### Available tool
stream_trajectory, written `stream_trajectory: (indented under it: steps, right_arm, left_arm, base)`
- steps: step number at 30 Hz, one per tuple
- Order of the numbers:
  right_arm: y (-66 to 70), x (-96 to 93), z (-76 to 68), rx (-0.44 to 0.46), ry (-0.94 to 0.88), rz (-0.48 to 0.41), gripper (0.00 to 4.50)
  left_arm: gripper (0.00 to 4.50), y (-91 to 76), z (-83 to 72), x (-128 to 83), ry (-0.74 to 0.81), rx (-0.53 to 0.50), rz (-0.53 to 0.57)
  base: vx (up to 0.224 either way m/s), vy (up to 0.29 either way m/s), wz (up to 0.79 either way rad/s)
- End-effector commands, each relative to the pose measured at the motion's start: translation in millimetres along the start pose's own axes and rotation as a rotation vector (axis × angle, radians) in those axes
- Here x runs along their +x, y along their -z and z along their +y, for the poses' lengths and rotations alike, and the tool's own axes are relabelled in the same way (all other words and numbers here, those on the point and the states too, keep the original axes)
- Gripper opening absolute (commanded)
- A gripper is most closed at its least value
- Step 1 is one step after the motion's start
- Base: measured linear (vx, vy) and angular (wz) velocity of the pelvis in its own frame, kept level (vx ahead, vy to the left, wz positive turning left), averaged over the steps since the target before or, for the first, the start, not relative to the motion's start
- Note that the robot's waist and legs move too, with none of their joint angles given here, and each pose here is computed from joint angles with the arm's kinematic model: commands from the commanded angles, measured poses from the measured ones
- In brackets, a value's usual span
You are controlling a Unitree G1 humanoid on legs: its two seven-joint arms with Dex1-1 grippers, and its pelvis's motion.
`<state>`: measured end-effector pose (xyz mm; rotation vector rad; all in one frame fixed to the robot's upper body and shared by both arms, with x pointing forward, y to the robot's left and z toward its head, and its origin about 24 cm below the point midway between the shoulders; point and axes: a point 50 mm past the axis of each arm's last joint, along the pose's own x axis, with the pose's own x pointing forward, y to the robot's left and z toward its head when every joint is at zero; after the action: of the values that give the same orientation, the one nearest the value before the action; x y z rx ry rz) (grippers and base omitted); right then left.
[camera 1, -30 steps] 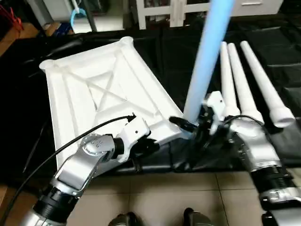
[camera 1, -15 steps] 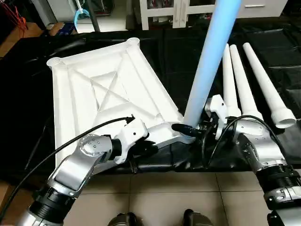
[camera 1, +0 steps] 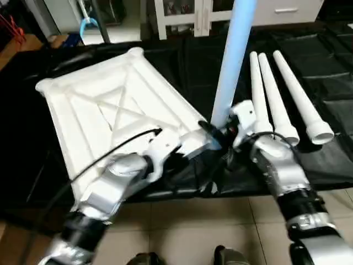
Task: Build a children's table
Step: Rotate leg to tighten
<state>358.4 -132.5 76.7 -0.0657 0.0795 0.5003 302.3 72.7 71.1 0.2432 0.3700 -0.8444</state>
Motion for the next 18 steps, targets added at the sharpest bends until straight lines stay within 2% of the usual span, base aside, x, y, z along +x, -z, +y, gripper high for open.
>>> stream_trajectory:
  steps: [1,2,3,5,7,9,13,14,17,18]
  right_arm:
    - [51.8,-10.9,0.4,0.053,0.154,0.232,2.33]
    - [51.8,-10.9,0.4,0.053,0.154,0.232,2.33]
    - [48.4,-0.7,14.7,-0.026,0.202,0.209,2.33]
    - [41.5,8.9,30.9,-0.014,0.168,0.149,2.33]
    - [40.0,10.8,34.3,-0.001,0.155,0.135,2.28]
    - [26.0,15.5,43.4,0.068,0.056,0.021,2.28]
    - [19.3,15.4,43.9,0.097,0.022,-0.03,2.28]
    - [13.5,12.5,40.5,0.128,-0.029,-0.073,2.75]
    - [3.0,3.7,28.4,0.117,-0.12,-0.132,2.8]
    - [3.0,3.7,28.4,0.117,-0.12,-0.132,2.98]
  left_arm:
    - [0.0,2.3,17.2,1,-0.19,-0.077,-0.024]
    - [0.0,2.3,17.2,1,-0.19,-0.077,-0.024]
    - [0.0,-4.1,17.6,9,-0.238,-0.074,-0.05]
    - [0.0,-8.2,17.2,13,-0.256,-0.074,-0.067]
    - [0.0,-8.9,17.2,14,-0.26,-0.075,-0.07]
    - [0.0,-9.0,17.1,12,-0.239,-0.063,-0.063]
    - [0.0,-7.6,17.0,10,-0.223,-0.055,-0.053]
    - [0.0,-3.9,16.8,6,-0.191,-0.04,-0.037]
    - [0.0,6.1,14.1,-4,-0.082,-0.001,-0.014]
    - [0.0,6.1,14.1,-4,-0.082,-0.001,-0.014]
  base:
    - [0.0,0.0,0.0]
    - [0.0,0.0,0.0]
    - [0.0,0.0,0.0]
    - [0.0,0.0,0.0]
    - [0.0,0.0,0.0]
    - [0.0,0.0,0.0]
    - [0.0,0.0,0.0]
    - [0.0,0.0,0.0]
    - [0.0,0.0,0.0]
    - [0.0,0.0,0.0]
